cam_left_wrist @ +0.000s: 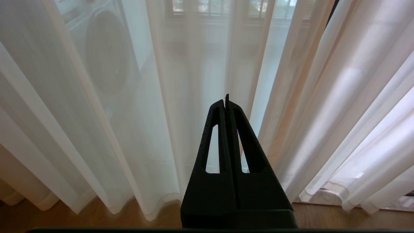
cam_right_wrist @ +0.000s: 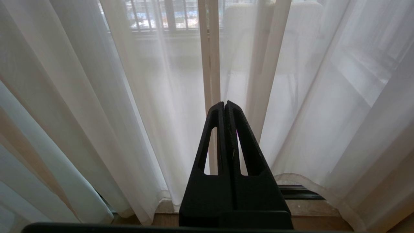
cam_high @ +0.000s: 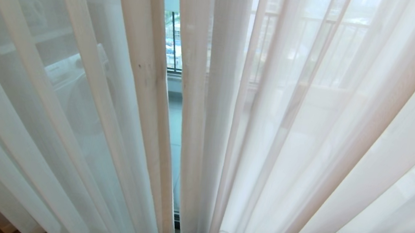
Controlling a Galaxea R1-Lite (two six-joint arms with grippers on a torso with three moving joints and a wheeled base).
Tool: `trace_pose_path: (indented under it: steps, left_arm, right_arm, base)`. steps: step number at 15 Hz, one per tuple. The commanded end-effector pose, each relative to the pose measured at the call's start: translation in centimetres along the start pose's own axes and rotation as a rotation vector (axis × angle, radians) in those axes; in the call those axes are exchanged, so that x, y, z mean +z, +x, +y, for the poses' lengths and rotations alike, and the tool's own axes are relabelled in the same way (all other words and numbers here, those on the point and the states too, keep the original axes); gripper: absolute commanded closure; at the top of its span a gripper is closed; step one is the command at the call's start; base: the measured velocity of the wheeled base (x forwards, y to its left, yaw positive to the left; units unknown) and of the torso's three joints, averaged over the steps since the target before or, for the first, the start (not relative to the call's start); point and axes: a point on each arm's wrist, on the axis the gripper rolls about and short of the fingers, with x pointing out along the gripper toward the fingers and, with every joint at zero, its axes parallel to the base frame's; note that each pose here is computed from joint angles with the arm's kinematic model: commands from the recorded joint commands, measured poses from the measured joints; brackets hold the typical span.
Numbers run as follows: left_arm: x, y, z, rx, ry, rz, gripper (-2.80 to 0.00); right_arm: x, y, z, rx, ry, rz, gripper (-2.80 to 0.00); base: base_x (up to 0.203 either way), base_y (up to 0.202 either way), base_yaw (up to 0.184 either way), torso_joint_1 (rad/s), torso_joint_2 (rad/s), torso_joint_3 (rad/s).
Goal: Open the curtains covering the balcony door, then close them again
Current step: Pull the inner curtains open on both sides
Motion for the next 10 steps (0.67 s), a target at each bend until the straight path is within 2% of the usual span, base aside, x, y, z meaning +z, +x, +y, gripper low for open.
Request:
trace_pose_path:
  steps: [1, 10]
  left_arm:
    - [0.01, 0.0, 0.0, 0.0, 0.0, -0.002, 0.0]
    - [0.0, 0.0, 0.0, 0.0, -0.002, 0.0, 0.0]
  right_arm:
    - [0.01, 0.01, 0.0, 0.0, 0.0, 0.0, 0.0]
    - [0.01, 0.01, 0.0, 0.0, 0.0, 0.0, 0.0]
  base:
    - [0.0, 0.0, 0.0, 0.0, 0.0, 0.0]
    - [0.0, 0.0, 0.0, 0.0, 0.0, 0.0]
